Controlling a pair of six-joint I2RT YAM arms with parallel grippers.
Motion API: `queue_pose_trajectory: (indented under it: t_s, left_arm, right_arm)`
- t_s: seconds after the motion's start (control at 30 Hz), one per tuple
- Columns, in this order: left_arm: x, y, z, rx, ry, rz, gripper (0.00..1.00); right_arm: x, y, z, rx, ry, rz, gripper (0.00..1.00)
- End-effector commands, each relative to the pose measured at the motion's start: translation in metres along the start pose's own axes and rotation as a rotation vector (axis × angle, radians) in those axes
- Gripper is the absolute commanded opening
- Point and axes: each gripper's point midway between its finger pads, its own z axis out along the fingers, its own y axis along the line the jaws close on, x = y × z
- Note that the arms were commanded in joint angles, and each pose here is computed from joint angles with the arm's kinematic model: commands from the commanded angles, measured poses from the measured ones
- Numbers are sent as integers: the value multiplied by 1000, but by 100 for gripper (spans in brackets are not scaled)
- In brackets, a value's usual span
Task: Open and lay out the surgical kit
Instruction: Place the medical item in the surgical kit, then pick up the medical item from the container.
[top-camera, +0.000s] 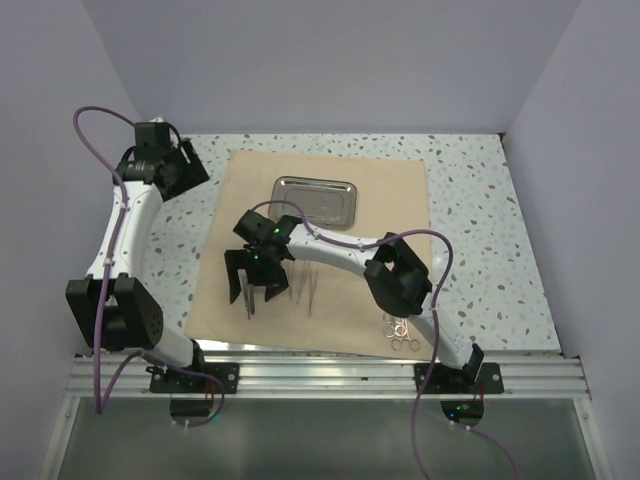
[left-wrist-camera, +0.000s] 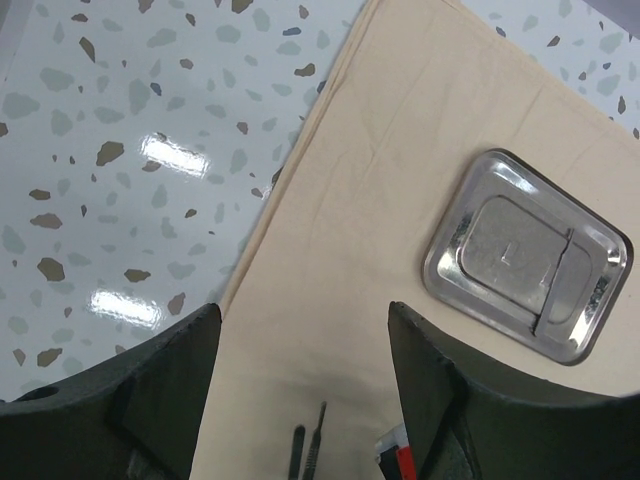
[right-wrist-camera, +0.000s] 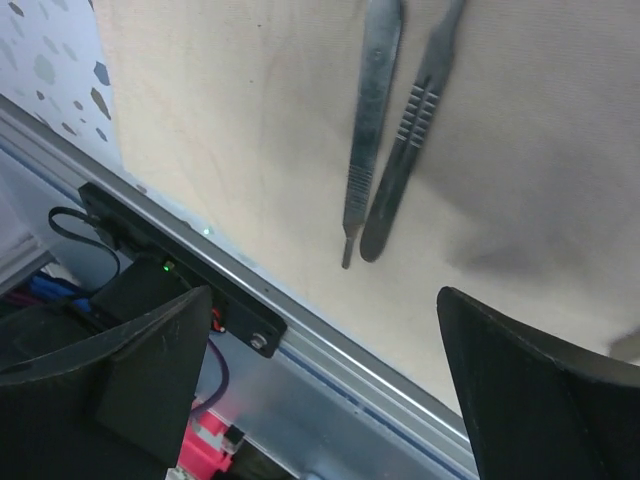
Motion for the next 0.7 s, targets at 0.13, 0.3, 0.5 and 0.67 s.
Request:
queue_pose_trajectory:
  t_s: [0.13,0.3,0.5,0.67]
  left_arm:
    - [-1,-84,20,153,14,129,71]
    - [31,-157,63,244,103,198,69]
    - [69,-243,116,306,159,304,67]
    - [102,-283,155,362,188,290,65]
  right_arm:
    - [-77,-65,-171,129,-393,47,98]
    - [-88,-160,-268,326,-559,109,98]
    - [-59,-205,-297,469,-570,119,98]
    - [-40,-220,-297,480,-560,177,98]
